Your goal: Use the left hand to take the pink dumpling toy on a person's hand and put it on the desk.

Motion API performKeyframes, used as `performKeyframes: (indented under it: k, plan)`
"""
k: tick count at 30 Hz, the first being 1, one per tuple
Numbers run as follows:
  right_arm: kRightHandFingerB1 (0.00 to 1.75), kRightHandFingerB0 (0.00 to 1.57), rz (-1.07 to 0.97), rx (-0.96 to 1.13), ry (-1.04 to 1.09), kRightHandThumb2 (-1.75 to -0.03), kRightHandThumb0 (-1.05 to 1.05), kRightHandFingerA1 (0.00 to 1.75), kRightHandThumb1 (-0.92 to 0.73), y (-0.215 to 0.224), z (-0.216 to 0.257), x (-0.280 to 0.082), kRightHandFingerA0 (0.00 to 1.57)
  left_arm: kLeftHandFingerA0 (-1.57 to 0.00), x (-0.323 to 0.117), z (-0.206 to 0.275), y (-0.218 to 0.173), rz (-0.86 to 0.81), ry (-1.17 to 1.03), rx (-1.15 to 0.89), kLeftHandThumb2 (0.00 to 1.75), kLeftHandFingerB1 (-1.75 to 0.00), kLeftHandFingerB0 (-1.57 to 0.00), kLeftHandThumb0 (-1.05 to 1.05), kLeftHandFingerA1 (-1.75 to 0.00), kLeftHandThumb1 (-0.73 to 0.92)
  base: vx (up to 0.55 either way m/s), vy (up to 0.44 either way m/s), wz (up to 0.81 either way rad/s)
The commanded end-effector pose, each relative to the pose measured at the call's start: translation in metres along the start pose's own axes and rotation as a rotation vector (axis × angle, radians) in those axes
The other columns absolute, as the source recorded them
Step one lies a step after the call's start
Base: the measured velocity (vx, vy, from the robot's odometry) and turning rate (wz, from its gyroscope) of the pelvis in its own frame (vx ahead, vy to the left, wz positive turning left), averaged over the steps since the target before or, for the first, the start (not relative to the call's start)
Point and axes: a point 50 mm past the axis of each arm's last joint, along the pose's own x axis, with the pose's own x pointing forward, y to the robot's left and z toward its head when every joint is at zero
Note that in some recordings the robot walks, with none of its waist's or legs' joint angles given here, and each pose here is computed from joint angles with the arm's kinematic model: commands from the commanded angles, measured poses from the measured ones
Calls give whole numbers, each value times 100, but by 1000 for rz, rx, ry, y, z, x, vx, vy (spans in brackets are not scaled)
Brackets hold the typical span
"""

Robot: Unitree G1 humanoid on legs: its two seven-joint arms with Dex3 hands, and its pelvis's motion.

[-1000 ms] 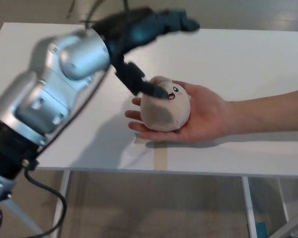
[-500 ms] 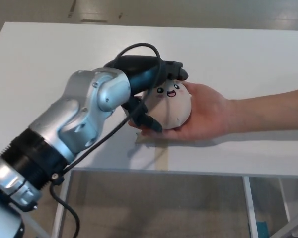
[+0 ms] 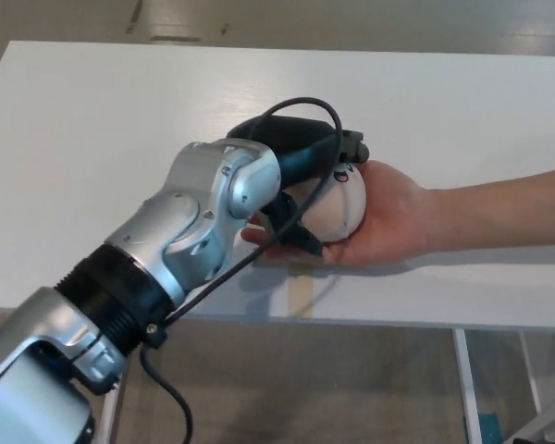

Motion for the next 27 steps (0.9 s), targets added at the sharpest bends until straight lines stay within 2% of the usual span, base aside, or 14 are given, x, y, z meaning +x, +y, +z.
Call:
performKeyframes:
  k: [1, 2, 3, 6, 9, 10, 12, 14, 15, 18, 19, 20, 21, 27]
  plan:
    - [40, 44, 17, 37, -24, -59, -30, 45, -66, 3, 3, 0, 56, -89, 6, 2, -13, 74, -59, -82, 90, -59, -62, -30, -119, 60, 0, 0, 0]
    - [40, 44, 17, 38, -26, -59, -30, 45, -66, 4, 4, 0, 56, -71, 6, 2, -15, 96, -66, -96, 61, -49, -76, -21, -162, 74, 0, 0, 0]
    - [40, 44, 18, 39, -26, -59, -30, 45, -66, 4, 4, 0, 56, -62, 5, 3, -15, 116, -65, -99, 55, -49, -80, -15, -171, 79, 0, 0, 0]
    - [40, 44, 20, 43, -28, -59, -30, 45, -66, 4, 5, 1, 56, -55, 4, 4, -12, 128, -58, -96, 56, -51, -82, -16, -170, 79, 0, 0, 0]
    - [40, 44, 20, 46, -32, -59, -31, 45, -66, 3, 7, 2, 56, -57, 4, 2, -8, 129, -49, -95, 56, -47, -79, -16, -166, 81, 0, 0, 0]
    - [40, 44, 19, 48, -32, -59, -31, 45, -66, 4, 7, 2, 56, -71, 4, 1, -6, 135, -44, -94, 63, -52, -77, -29, -152, 70, 0, 0, 0]
    - [40, 45, 19, 49, -32, -59, -31, 45, -66, 4, 7, 2, 57, -67, 4, -1, -6, 142, -45, -103, 60, -49, -76, -32, -154, 71, 0, 0, 0]
    - [40, 45, 21, 47, -32, -59, -31, 45, -66, 4, 7, 2, 57, -70, 4, -2, -6, 141, -45, -107, 65, -55, -80, -33, -150, 70, 0, 0, 0]
    - [41, 45, 22, 47, -33, -60, -31, 46, -66, 4, 7, 2, 57, -67, 4, -2, -5, 140, -45, -108, 63, -63, -87, -20, -154, 74, 0, 0, 0]
    - [41, 45, 24, 51, -32, -60, -31, 46, -66, 5, 7, 2, 57, -67, 4, -3, -4, 135, -48, -115, 63, -62, -87, -20, -154, 74, 0, 0, 0]
    - [41, 45, 24, 54, -32, -60, -31, 46, -66, 4, 7, 2, 57, -72, 4, -3, -4, 135, -51, -116, 70, -57, -79, -31, -144, 68, 0, 0, 0]
    - [41, 45, 25, 57, -32, -60, -31, 46, -66, 4, 8, 2, 57, -72, 4, -3, -4, 135, -52, -116, 70, -57, -79, -31, -144, 68, 0, 0, 0]
    - [41, 45, 25, 58, -32, -60, -31, 46, -66, 4, 8, 2, 57, -68, 4, -3, -4, 137, -55, -115, 63, -54, -83, -21, -152, 75, 0, 0, 0]
    - [41, 45, 26, 59, -29, -60, -31, 46, -66, 4, 8, 2, 57, -67, 4, -3, -4, 138, -55, -108, 63, -56, -85, -22, -152, 74, 0, 0, 0]
